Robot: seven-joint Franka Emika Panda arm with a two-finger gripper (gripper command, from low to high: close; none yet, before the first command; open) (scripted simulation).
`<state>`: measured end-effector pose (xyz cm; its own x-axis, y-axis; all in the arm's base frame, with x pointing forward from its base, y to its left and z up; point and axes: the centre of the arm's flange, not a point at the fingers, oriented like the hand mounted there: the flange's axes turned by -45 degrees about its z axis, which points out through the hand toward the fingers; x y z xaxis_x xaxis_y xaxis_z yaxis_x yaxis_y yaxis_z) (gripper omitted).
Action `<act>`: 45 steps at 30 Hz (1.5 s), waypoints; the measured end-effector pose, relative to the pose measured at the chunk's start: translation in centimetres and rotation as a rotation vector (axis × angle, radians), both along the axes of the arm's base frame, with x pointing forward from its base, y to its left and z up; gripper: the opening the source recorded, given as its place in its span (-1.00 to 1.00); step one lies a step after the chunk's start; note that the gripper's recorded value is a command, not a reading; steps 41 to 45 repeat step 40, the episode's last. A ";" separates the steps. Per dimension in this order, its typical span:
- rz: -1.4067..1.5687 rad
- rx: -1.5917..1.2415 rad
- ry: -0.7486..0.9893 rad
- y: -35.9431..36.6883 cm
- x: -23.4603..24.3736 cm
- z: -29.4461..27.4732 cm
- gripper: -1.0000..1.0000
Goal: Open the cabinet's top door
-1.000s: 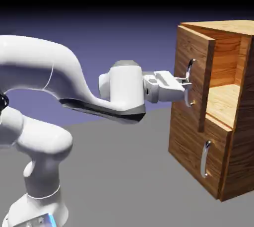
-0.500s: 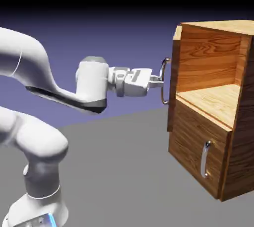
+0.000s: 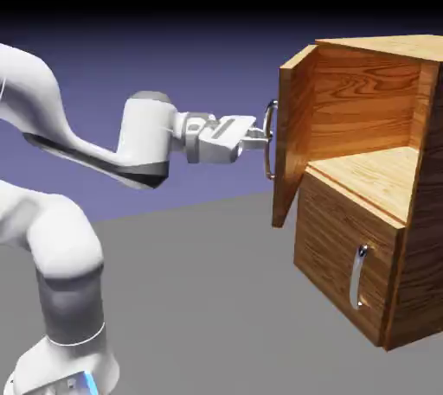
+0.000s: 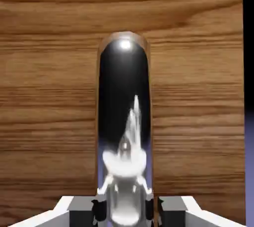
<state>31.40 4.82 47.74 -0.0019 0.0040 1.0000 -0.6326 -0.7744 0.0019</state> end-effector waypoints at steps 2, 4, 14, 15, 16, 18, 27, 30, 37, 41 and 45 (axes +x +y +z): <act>-0.036 0.000 0.000 1.1 -0.4 0.0 -1.00; -0.074 0.001 0.000 2.3 -0.9 0.0 -1.00; -0.315 0.004 -0.001 9.9 -2.7 0.0 -1.00; -0.341 0.004 -0.001 10.8 -2.8 0.0 -1.00; -0.368 0.004 -0.001 11.7 -2.8 0.0 -1.00; -0.422 0.004 -0.001 13.4 -2.9 0.0 -1.00; -0.638 0.005 -0.001 20.5 -2.2 0.0 -1.00; -0.690 0.006 -0.001 22.1 -1.8 0.0 -1.00; -0.776 0.006 0.000 24.7 -0.9 0.0 -1.00; -0.808 0.006 -0.001 25.7 -0.5 0.0 -1.00; -0.808 0.006 -0.001 25.7 -0.5 0.0 -1.00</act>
